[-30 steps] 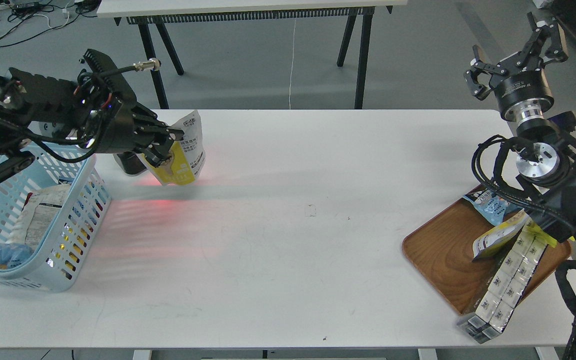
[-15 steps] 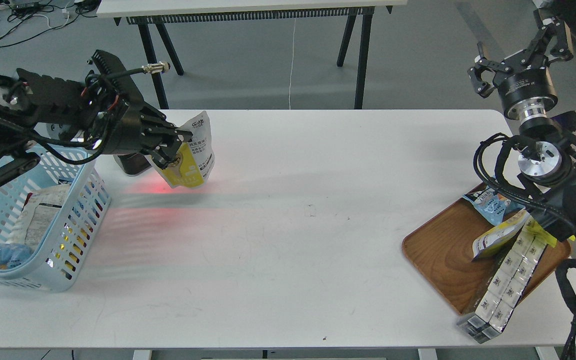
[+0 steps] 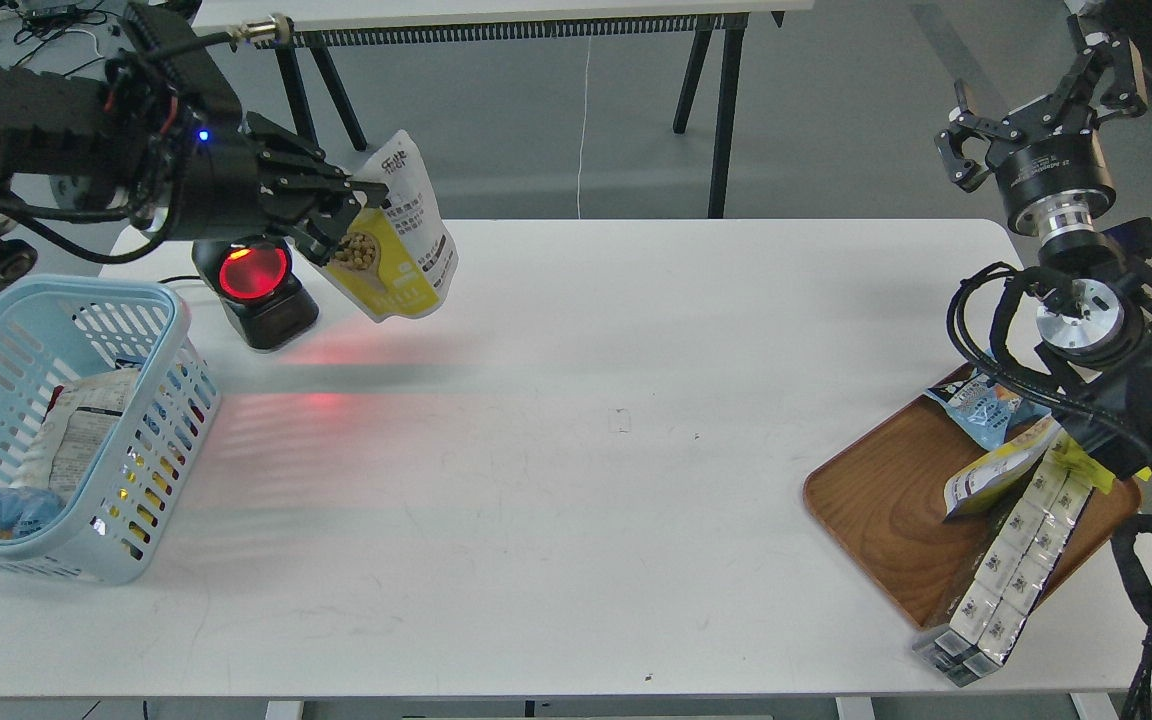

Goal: Scan snack and place in basket
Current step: 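Move the pouch over the blue basket and release it with the left gripper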

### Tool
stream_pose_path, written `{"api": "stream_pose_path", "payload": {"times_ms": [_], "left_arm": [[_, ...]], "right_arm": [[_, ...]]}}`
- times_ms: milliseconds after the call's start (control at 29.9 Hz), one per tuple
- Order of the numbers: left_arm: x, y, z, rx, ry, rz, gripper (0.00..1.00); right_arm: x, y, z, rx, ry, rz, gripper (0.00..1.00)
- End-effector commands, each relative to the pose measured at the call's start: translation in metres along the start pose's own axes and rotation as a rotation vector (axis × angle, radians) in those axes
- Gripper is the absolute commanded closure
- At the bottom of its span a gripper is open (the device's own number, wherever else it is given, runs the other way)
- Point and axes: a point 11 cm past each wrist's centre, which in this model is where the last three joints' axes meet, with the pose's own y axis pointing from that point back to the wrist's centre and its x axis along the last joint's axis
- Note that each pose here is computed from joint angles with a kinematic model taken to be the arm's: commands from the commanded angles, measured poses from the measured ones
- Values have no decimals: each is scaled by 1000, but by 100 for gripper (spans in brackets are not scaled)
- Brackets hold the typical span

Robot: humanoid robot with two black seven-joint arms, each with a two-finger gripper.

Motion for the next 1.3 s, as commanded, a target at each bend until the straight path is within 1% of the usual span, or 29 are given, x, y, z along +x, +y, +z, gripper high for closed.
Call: {"api": "stream_pose_path", "payload": {"times_ms": [0,67,301,501,668,768,1002,1135,1269], "left_arm": [[10,25,-7,13,-9,36,100],[4,39,-14,32,-9,17,100],[-24,95,-50,187,14,-66,100],[-43,141,-67,271,107,-95,100],[-81,168,-73,313,222,-175,100],[-106,176,-70,315,293,-228,100],[-156,177,-59,287,430,-331,100],[-173,174,-51,268,452,-381,100],[-173,172,-50,261,451,-383,100]], "right_arm": [[-1,-1,1,0,-3,-2,0],[-2,-1,1,-1,-3,-4,0],[-7,-4,1,1,-7,-12,0],[-9,-5,3,1,-10,-16,0],[-11,-6,3,2,-12,-19,0],[-11,-6,3,1,-11,-19,0],[-11,-6,3,1,-11,-19,0],[-10,-5,3,0,-11,-18,0],[-10,-5,3,0,-11,-18,0]]}}
